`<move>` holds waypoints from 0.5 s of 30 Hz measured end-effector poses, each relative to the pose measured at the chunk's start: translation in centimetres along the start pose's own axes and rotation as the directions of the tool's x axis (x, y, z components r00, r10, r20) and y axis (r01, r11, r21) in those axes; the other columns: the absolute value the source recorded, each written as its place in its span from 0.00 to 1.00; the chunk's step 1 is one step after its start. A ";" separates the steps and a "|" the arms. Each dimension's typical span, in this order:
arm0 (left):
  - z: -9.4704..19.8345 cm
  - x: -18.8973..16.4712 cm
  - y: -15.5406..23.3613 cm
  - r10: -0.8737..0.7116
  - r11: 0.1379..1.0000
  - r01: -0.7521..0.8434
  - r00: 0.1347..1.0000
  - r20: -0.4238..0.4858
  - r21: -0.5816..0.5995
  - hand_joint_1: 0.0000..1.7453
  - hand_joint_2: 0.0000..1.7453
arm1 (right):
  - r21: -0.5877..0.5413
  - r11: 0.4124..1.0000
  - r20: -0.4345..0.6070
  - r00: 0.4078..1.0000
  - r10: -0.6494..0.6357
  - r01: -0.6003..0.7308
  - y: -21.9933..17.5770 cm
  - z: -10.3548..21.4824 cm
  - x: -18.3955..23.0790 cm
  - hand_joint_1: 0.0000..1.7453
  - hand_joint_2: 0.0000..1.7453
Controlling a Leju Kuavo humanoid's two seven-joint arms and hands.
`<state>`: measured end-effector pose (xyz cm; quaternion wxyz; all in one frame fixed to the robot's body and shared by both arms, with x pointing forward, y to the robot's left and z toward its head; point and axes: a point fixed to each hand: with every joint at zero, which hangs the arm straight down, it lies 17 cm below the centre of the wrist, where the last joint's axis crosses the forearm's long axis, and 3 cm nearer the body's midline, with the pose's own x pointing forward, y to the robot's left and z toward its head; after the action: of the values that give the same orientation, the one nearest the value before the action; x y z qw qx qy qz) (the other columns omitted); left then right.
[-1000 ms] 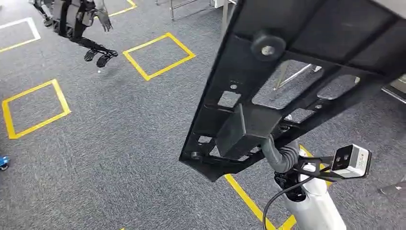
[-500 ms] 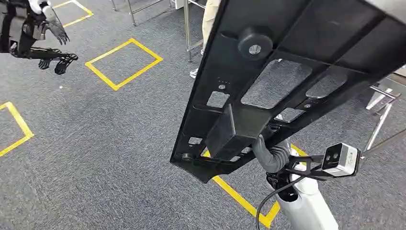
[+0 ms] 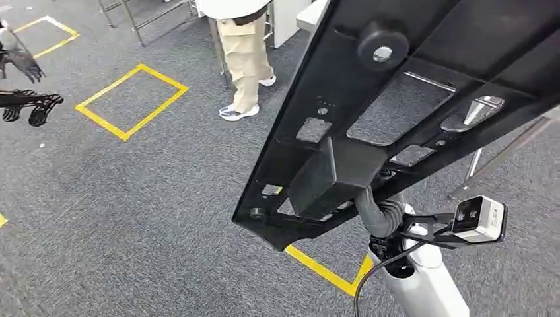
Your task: Take the parts from the cabinet and place them on the table.
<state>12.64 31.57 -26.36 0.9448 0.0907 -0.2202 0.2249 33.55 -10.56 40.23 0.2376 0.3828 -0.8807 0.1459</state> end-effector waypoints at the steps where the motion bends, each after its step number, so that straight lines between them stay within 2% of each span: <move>1: 0.0 -0.1 0.0 0.002 1.000 -0.002 1.000 -0.001 0.002 0.00 1.00 | 0.006 1.000 0.005 1.000 -0.001 0.001 0.0 -0.2 0.1 1.00 1.00; 15: 0.1 -0.5 -0.1 0.003 1.000 -0.003 1.000 -0.010 -0.004 0.00 1.00 | 0.002 1.000 -0.011 1.000 -0.024 0.024 0.3 0.0 -0.3 1.00 1.00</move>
<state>12.23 31.29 -26.46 0.9458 0.0873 -0.2160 0.2263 33.56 -10.19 40.03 0.2436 0.3929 -0.8746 0.1460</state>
